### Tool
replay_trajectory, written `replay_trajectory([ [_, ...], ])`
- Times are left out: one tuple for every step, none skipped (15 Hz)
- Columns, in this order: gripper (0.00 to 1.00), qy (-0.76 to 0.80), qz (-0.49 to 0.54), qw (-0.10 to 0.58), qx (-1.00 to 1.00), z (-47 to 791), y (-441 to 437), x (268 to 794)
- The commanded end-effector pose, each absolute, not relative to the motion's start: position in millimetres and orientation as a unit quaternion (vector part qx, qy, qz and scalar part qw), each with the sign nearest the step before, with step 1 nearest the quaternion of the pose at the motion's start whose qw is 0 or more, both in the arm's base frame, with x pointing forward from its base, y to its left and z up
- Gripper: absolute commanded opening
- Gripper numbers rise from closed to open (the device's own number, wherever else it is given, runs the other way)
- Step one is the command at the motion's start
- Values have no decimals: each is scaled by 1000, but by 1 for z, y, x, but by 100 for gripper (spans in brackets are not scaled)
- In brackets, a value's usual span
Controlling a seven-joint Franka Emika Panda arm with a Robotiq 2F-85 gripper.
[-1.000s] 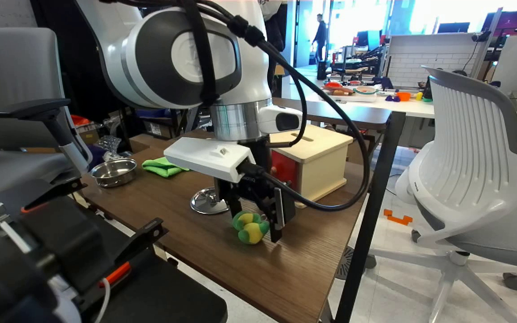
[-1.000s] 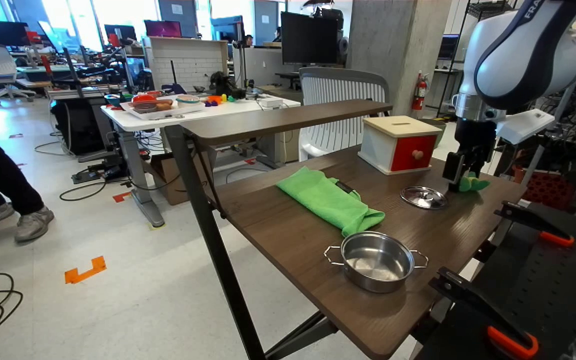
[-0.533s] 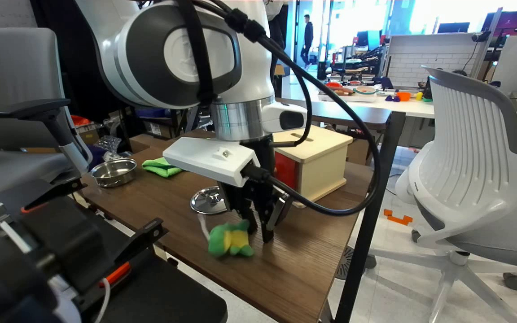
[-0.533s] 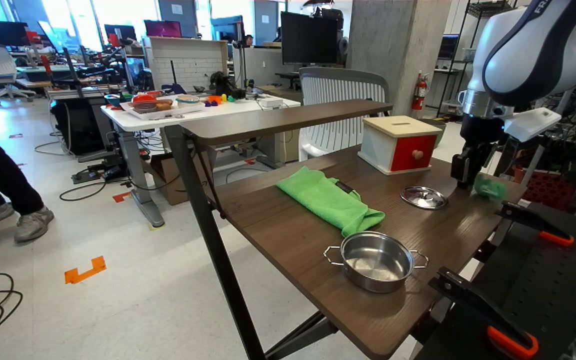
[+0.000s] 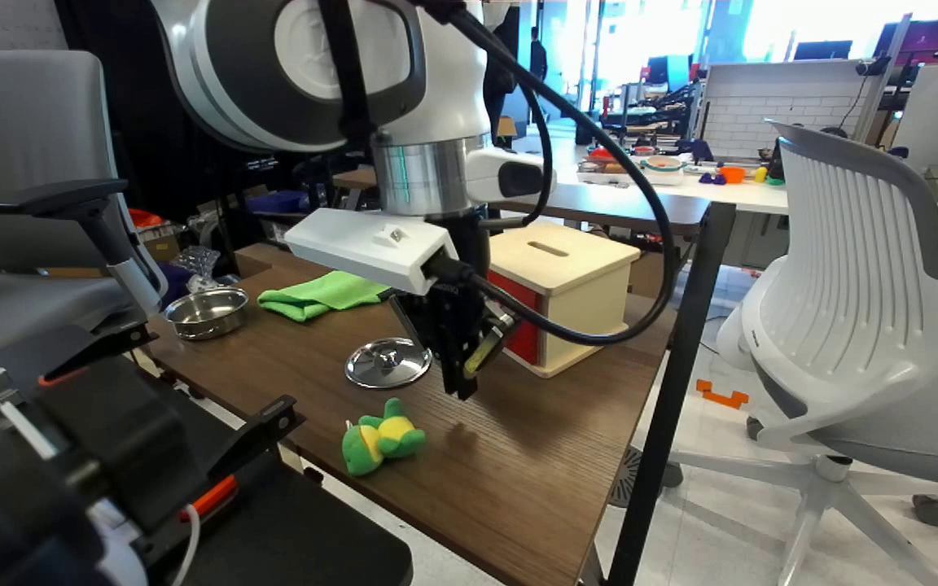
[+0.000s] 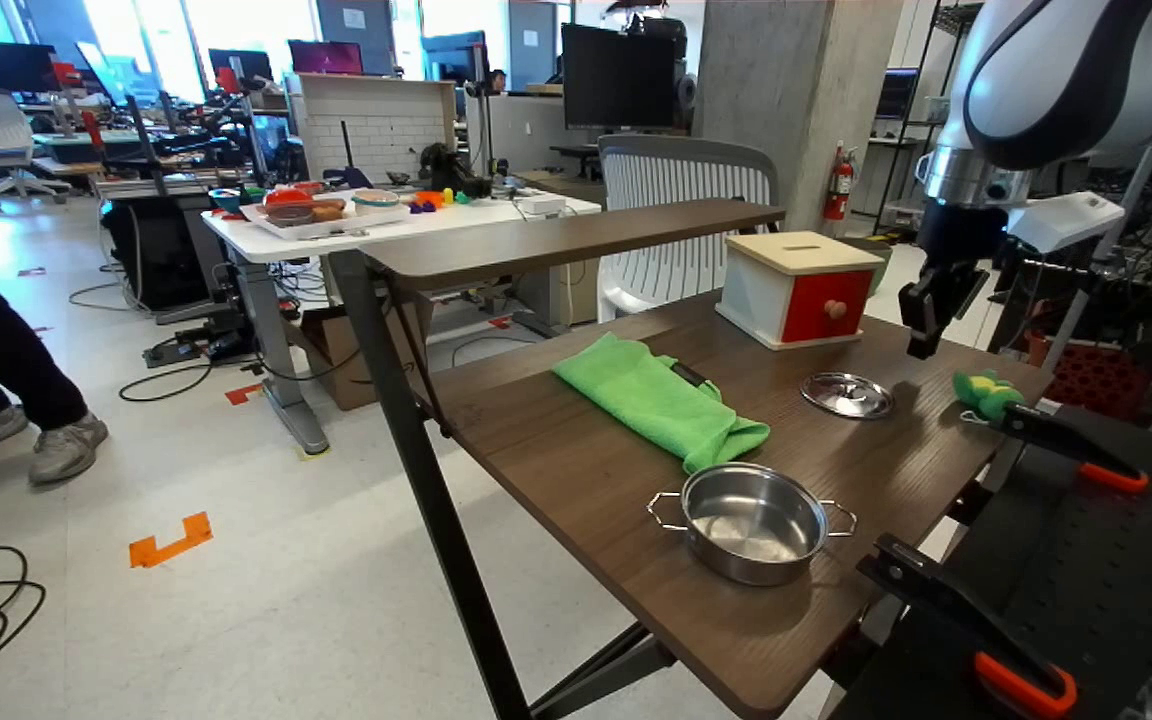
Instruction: Move the green object to the left
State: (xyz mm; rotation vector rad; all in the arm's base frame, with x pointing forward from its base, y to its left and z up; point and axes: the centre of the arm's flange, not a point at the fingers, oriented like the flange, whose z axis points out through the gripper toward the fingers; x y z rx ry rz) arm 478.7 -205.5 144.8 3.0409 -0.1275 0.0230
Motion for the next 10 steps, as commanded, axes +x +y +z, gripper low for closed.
replay_trajectory([
  [45,-51,-1,42,998,168,-206,467],
  [53,-49,-2,41,998,170,-207,462],
  [59,-44,-6,39,998,170,-209,455],
  [68,-39,-11,35,999,169,-210,448],
  [74,-37,-22,30,999,167,-210,441],
  [83,-39,-28,24,999,164,-210,435],
  [89,-39,-40,17,998,160,-211,429],
  [96,-43,-45,10,998,156,-212,422],
  [100,-45,-49,0,998,152,-214,418],
  [100,-47,-53,-9,997,149,-214,414],
])
